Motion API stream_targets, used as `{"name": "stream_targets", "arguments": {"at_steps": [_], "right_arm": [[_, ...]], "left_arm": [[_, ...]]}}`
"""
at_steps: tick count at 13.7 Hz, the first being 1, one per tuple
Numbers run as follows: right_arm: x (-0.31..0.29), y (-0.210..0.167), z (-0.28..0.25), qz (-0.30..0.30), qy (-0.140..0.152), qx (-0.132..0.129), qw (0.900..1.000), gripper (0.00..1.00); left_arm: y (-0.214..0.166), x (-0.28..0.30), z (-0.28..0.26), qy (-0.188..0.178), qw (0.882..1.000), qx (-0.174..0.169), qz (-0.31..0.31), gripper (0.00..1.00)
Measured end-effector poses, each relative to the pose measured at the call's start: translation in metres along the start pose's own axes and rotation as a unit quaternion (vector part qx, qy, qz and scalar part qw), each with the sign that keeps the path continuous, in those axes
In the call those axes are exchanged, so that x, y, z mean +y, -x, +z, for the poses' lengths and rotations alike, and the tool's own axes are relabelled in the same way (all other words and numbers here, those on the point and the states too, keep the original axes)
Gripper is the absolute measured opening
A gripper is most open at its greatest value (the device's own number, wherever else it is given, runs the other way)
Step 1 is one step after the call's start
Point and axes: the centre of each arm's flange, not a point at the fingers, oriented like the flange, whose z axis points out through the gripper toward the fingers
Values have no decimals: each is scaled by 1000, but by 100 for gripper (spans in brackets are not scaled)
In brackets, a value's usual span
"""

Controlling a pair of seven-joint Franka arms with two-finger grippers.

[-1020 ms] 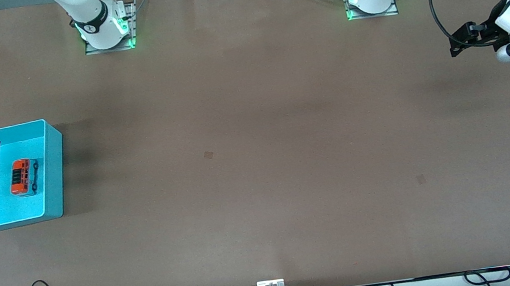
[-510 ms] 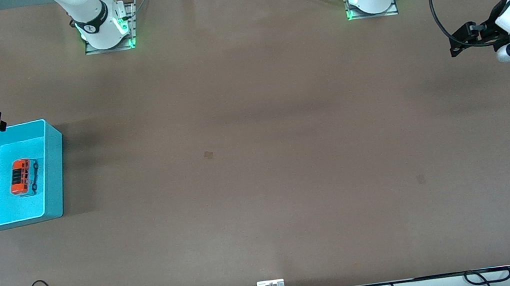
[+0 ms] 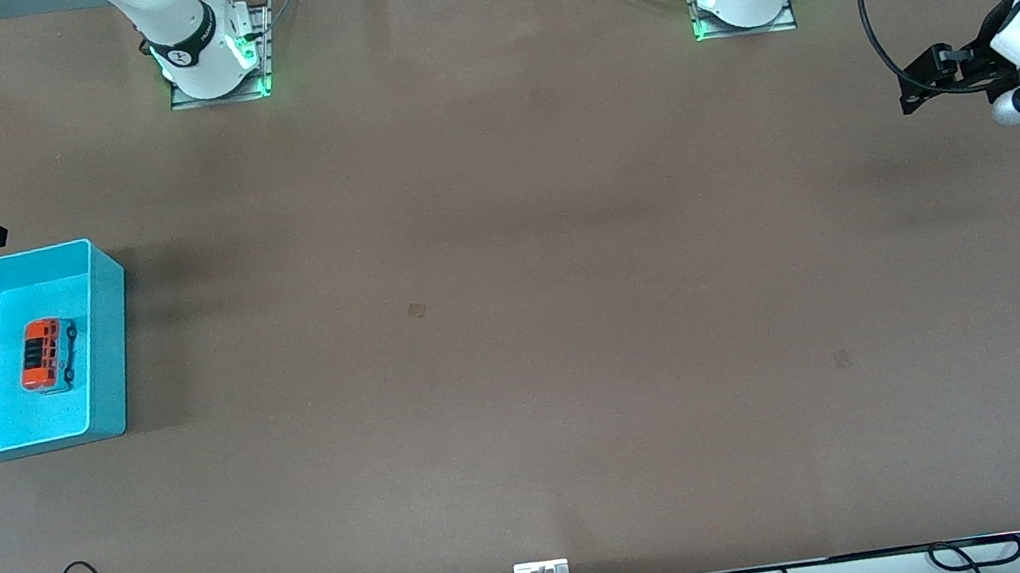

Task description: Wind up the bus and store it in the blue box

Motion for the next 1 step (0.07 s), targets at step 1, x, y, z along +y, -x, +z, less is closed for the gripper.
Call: {"name": "stream_targets", "arguments": {"at_steps": [1], "right_arm": [[0,0,1,0,0,-2,1000,100]], "left_arm": [[0,0,0,0,1000,0,0,100]]}}
